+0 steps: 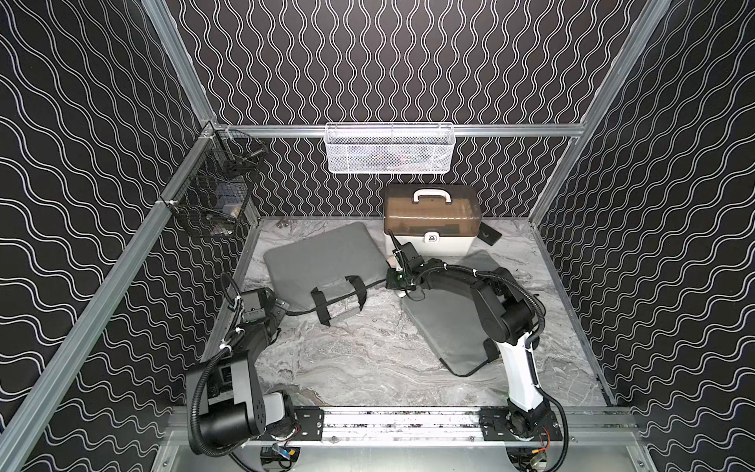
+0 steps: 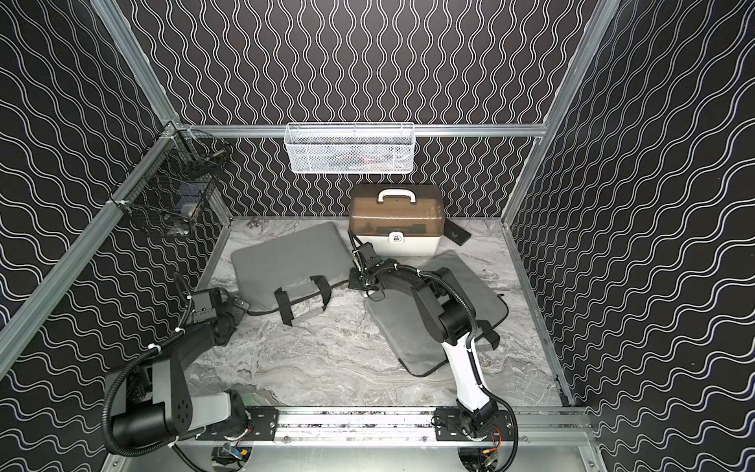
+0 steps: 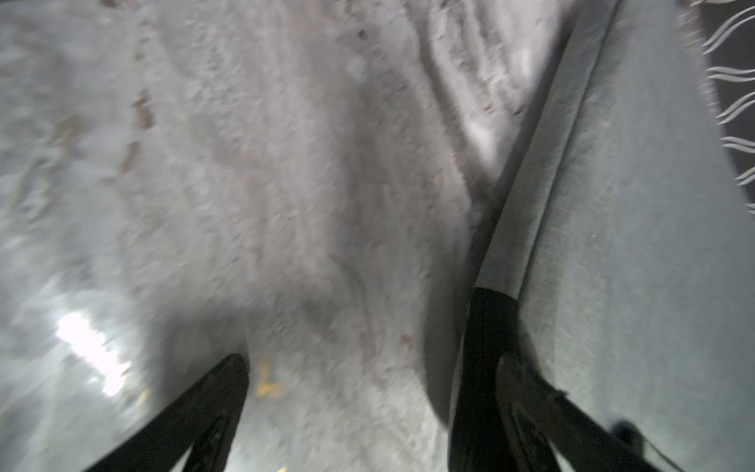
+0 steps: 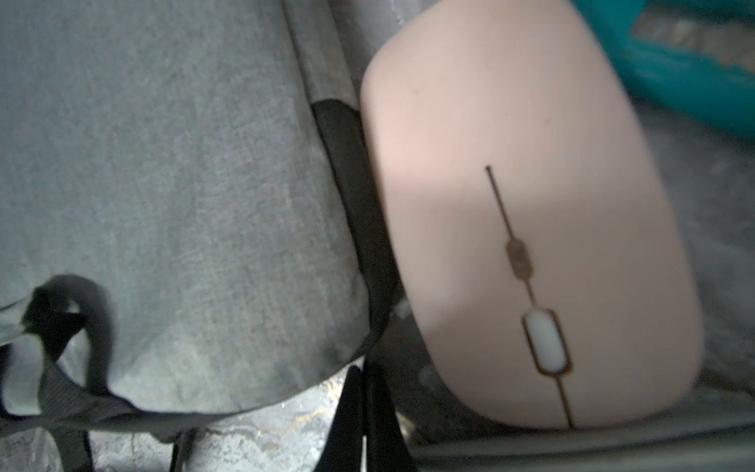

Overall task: Put the mouse into the laptop bag
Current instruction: Unzip the zipper on the zippered laptop bag.

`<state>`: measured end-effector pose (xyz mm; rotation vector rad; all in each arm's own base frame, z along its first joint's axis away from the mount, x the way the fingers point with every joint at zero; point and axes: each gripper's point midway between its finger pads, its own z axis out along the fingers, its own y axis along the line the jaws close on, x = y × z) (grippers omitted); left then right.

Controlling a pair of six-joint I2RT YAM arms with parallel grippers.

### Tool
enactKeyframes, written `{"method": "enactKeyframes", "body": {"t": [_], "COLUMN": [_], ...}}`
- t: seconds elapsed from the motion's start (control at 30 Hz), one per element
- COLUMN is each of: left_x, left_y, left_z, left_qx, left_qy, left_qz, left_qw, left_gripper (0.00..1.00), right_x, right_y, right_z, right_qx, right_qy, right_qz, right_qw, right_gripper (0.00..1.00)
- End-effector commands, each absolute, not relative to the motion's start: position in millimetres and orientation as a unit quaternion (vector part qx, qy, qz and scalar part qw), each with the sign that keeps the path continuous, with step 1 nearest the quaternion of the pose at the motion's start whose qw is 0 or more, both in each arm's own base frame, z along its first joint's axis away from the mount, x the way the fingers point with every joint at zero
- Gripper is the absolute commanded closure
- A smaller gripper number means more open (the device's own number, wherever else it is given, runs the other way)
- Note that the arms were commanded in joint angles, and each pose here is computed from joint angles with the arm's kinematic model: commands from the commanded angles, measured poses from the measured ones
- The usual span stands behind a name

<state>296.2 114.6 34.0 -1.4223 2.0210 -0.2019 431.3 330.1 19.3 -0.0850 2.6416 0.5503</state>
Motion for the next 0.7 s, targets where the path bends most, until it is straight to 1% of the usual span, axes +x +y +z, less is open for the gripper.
{"method": "enactKeyframes", "body": {"t": [0.0, 0.03, 0.07, 0.1, 0.13, 0.17, 0.2, 0.23, 0.27, 0.3, 0.37, 0.53, 0.67], "left_x": [312.5, 315.3, 318.6, 322.9, 327.6, 331.1, 332.5, 333.1, 334.1, 334.5, 333.3, 327.9, 321.1], "left_y": [95.6, 93.7, 91.5, 88.9, 85.1, 82.2, 79.3, 77.2, 75.1, 72.9, 69.6, 59.4, 57.0], "left_z": [26.7, 22.2, 18.6, 15.5, 12.8, 10.4, 5.8, 2.1, 0.5, -0.2, 1.0, 5.4, 6.6], "left_qx": [-0.527, -0.528, -0.526, -0.523, -0.518, -0.515, -0.515, -0.516, -0.516, -0.515, -0.513, -0.507, -0.512], "left_qy": [0.774, 0.772, 0.772, 0.772, 0.772, 0.771, 0.771, 0.771, 0.771, 0.772, 0.774, 0.784, 0.781], "left_qz": [-0.146, -0.155, -0.164, -0.176, -0.190, -0.201, -0.208, -0.211, -0.214, -0.217, -0.209, -0.184, -0.185], "left_qw": [0.319, 0.318, 0.317, 0.316, 0.316, 0.315, 0.311, 0.308, 0.305, 0.304, 0.306, 0.307, 0.306], "left_gripper": [0.04, 0.09, 0.16, 0.26, 0.37, 0.52, 0.69, 0.84, 0.95, 1.00, 1.00, 1.00, 1.00], "right_x": [413.7, 413.0, 410.7, 408.2, 404.8, 401.7, 397.9, 393.0, 388.8, 383.4, 371.3, 324.0, 301.6], "right_y": [311.9, 313.1, 316.3, 319.3, 323.3, 327.7, 333.4, 339.2, 346.1, 354.2, 372.0, 436.8, 463.7], "right_z": [1.5, 3.3, 3.5, 4.7, 5.1, 6.2, 6.5, 6.4, 7.2, 7.1, 7.3, 16.1, 20.3], "right_qx": [-0.042, -0.045, -0.048, -0.051, -0.056, -0.061, -0.068, -0.074, -0.080, -0.087, -0.102, -0.169, -0.198], "right_qy": [0.971, 0.970, 0.970, 0.969, 0.969, 0.968, 0.967, 0.967, 0.966, 0.966, 0.965, 0.954, 0.948], "right_qz": [0.152, 0.156, 0.160, 0.163, 0.164, 0.165, 0.166, 0.166, 0.168, 0.169, 0.169, 0.175, 0.178], "right_qw": [0.181, 0.181, 0.180, 0.178, 0.178, 0.179, 0.180, 0.178, 0.178, 0.177, 0.175, 0.174, 0.174], "right_gripper": [1.00, 1.00, 1.00, 1.00, 1.00, 1.00, 1.00, 1.00, 1.00, 1.00, 1.00, 1.00, 1.00]}}
